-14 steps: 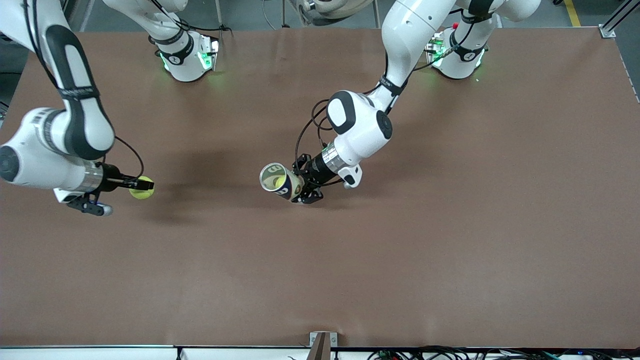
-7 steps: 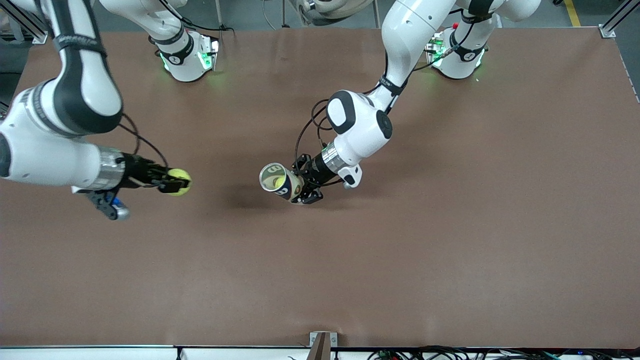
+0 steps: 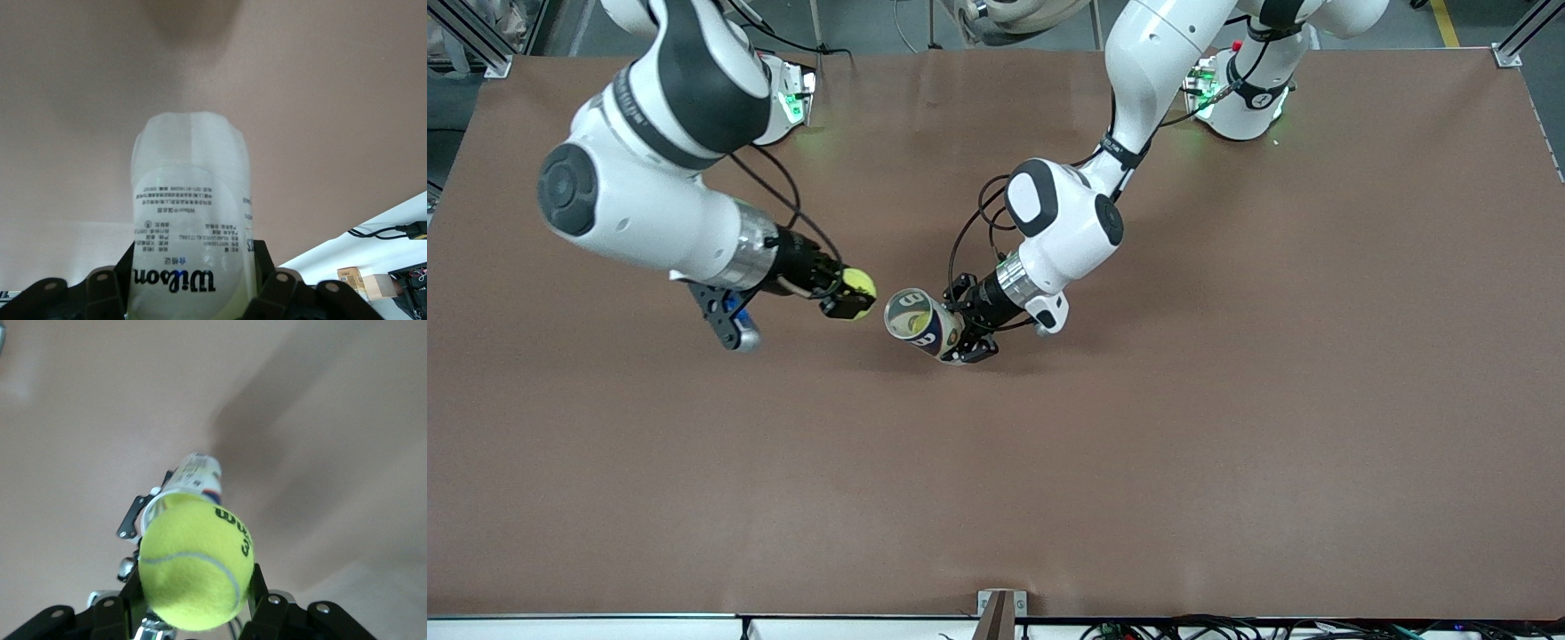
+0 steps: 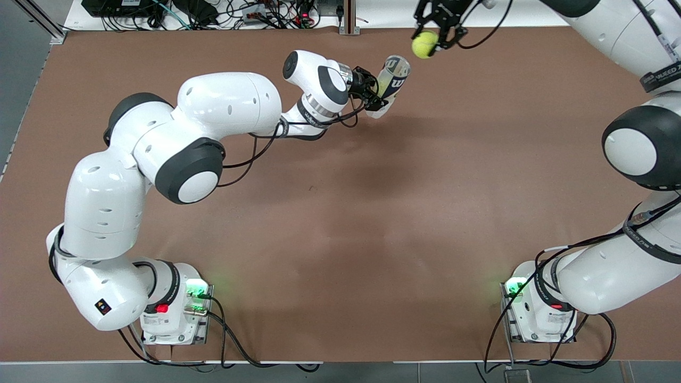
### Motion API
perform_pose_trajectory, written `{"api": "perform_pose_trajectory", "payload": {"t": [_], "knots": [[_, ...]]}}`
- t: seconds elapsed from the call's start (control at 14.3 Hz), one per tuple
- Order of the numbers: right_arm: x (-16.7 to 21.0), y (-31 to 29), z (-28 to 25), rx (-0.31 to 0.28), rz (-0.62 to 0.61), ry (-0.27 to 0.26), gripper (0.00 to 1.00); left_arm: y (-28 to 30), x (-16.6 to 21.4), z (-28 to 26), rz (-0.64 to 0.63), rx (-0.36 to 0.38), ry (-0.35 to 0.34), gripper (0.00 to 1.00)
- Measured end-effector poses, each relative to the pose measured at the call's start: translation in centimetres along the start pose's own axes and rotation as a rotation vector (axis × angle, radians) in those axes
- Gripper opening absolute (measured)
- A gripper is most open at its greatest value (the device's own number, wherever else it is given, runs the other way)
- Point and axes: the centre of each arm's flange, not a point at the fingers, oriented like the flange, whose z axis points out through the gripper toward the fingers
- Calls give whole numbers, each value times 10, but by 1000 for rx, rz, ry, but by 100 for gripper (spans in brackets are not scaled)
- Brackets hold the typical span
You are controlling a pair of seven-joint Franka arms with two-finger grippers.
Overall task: Insert tennis ball vertically with right arm
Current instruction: 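Carry the second ball with the right gripper into the tube opening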
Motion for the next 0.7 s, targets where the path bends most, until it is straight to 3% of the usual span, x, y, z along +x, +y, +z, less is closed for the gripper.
{"api": "perform_pose_trajectory", "payload": {"t": [0.14,0.7], "knots": [[-13,-9,14,15,14,7,63,1,-3,-1,1,-2,-5,68],[-15,-21,63,-23,22,53,63,1,-5,-2,3,-5,-8,67]]}}
